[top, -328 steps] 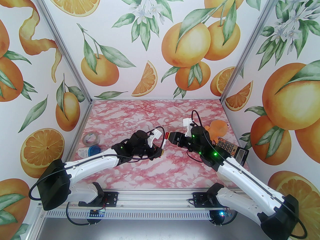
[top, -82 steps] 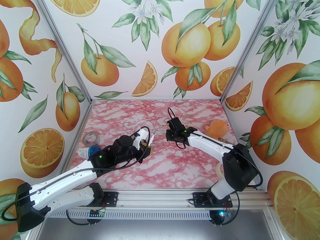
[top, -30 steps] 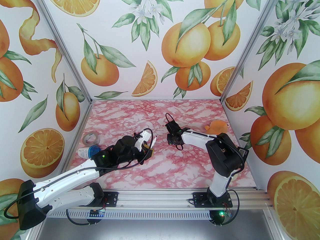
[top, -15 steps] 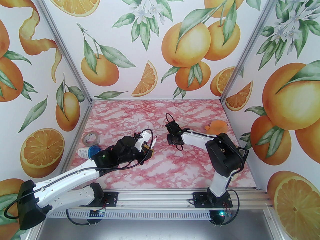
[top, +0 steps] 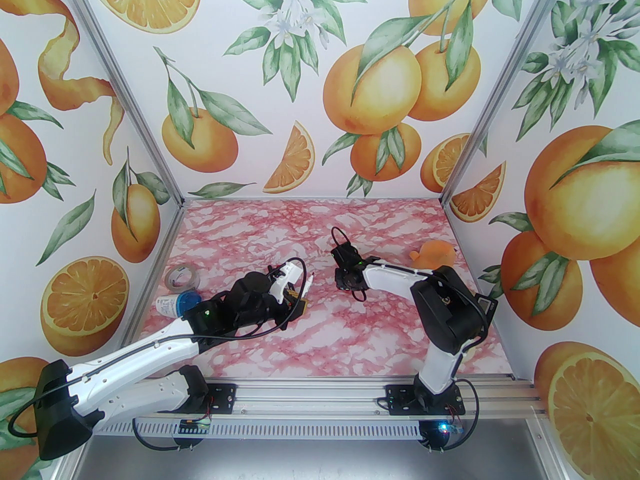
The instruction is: Open the pen caps
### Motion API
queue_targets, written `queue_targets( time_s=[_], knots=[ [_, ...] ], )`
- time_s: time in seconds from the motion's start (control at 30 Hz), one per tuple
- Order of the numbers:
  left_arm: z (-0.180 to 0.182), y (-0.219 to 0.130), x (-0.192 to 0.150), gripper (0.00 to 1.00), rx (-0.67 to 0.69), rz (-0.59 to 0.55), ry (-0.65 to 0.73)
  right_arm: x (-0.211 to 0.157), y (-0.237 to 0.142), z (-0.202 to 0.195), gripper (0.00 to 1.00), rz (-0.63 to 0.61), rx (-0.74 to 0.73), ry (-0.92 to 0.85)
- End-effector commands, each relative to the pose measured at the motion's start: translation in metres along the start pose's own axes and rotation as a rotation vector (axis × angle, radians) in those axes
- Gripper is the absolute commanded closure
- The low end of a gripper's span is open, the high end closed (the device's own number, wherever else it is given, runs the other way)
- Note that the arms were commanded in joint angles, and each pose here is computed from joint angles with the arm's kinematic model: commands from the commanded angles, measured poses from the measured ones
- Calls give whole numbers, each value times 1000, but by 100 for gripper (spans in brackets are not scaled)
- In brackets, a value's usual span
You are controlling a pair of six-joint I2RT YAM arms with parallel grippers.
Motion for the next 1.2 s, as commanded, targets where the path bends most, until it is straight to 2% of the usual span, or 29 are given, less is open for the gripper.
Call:
queue_targets(
  time_s=[0.0, 0.27, 0.4, 0.67, 0.8, 1.03, 1.17],
  knots=[
    [0, -1, 2, 100, -9, -21, -6, 1, 1, -6, 71, -17, -29, 8],
    [1, -5, 1, 100, -7, -31, -14, 1, -14, -9, 69, -45, -34, -4],
    [9, -8, 1, 98, 53, -41, -29, 0, -29, -11, 68, -75, -20, -8],
    [24, -14, -8, 99, 147, -35, -32, -4, -69, -6, 63, -166, 106, -24],
    [38, -18, -14, 100, 239, -24, -56, -8, -95, -1, 60, -222, 197, -46],
    [70, -20, -33, 100, 437, 35, -74, -22, -148, 13, 43, -343, 451, -86],
    [96, -24, -48, 100, 528, 72, -142, -30, -171, 16, 31, -384, 545, -105]
  ],
)
Point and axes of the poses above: each hand's point on the last joint's axis, 136 mm out from that joint toward the fingers, its own y axis out along the fingers, its own z axis along the line the jaws close on, x = y × z, the point moved 4 cm from there along -y, back along the fingers, and after that the axes turned 7 degrees about -y, right-handed, at the moved point
